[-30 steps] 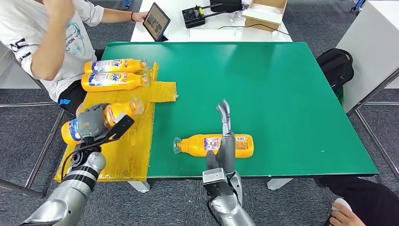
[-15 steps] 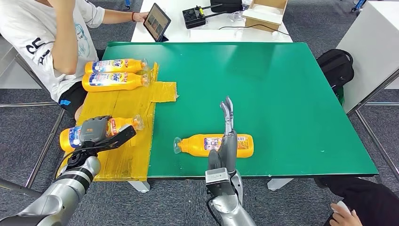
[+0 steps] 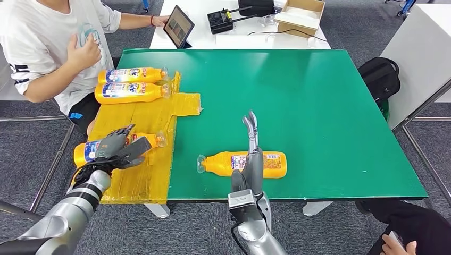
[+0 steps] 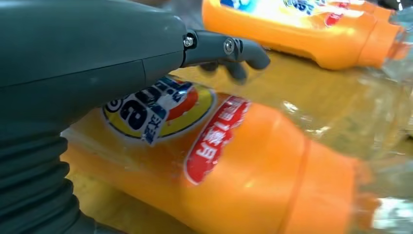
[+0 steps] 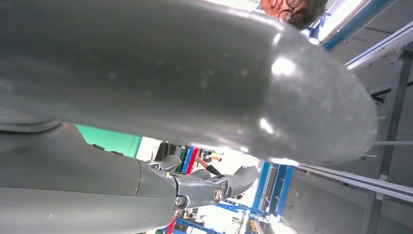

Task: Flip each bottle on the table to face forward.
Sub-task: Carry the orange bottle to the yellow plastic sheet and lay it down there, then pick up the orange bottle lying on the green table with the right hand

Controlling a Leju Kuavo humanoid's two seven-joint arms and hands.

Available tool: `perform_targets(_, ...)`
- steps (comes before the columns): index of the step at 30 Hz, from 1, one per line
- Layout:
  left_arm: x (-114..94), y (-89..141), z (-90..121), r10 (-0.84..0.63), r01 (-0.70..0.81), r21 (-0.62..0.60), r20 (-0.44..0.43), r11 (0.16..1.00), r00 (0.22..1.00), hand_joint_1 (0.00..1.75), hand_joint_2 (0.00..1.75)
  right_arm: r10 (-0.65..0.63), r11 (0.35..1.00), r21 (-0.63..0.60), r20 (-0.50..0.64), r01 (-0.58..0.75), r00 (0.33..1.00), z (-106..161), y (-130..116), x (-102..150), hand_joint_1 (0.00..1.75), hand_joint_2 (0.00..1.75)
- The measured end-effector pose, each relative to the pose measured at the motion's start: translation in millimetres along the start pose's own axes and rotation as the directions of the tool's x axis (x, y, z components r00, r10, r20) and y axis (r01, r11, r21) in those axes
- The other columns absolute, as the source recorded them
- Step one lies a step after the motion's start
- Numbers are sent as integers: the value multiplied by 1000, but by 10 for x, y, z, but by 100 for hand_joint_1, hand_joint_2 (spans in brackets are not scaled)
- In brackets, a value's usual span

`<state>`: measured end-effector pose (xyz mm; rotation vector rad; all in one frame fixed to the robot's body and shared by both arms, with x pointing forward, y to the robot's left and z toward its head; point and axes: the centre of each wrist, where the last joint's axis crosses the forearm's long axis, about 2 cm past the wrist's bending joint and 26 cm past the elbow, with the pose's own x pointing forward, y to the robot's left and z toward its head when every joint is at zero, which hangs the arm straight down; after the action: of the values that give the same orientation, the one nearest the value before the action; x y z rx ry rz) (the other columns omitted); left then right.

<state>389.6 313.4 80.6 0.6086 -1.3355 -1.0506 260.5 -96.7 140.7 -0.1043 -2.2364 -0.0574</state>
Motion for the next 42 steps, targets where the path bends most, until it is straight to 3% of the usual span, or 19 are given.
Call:
perform_targets(17,-20,35,-16,213,-212,-45,25,976,977,0,0,27,1000,-11,-23,-28,999,0,42,-62,0,0)
perform_targets(22,-15,-12,5,373,-379,51,106,924,922,0,0,28,1000,11,-29,-28,999,18,51,-84,0,0)
perform_targets(26,56,-145,65,407,-450,331,193,829,893,0,175,52,994,95,-41,-48,998,61,79,-103,0,175)
perform_targets(29,148,-180,121,292,-355,590,203,725,934,0,175,104,975,207,-86,-84,991,104,88,-142,0,175)
perform_targets(32,270,-127,169,223,-306,730,213,611,951,0,175,181,936,326,-128,-131,975,129,40,-233,0,175)
perform_targets(38,532,-173,371,330,-476,763,356,438,874,0,175,339,842,489,-153,-227,928,57,-263,-454,0,175)
perform_targets(42,678,-163,467,356,-567,727,449,388,819,0,175,429,790,541,-150,-289,891,3,-479,-549,0,175)
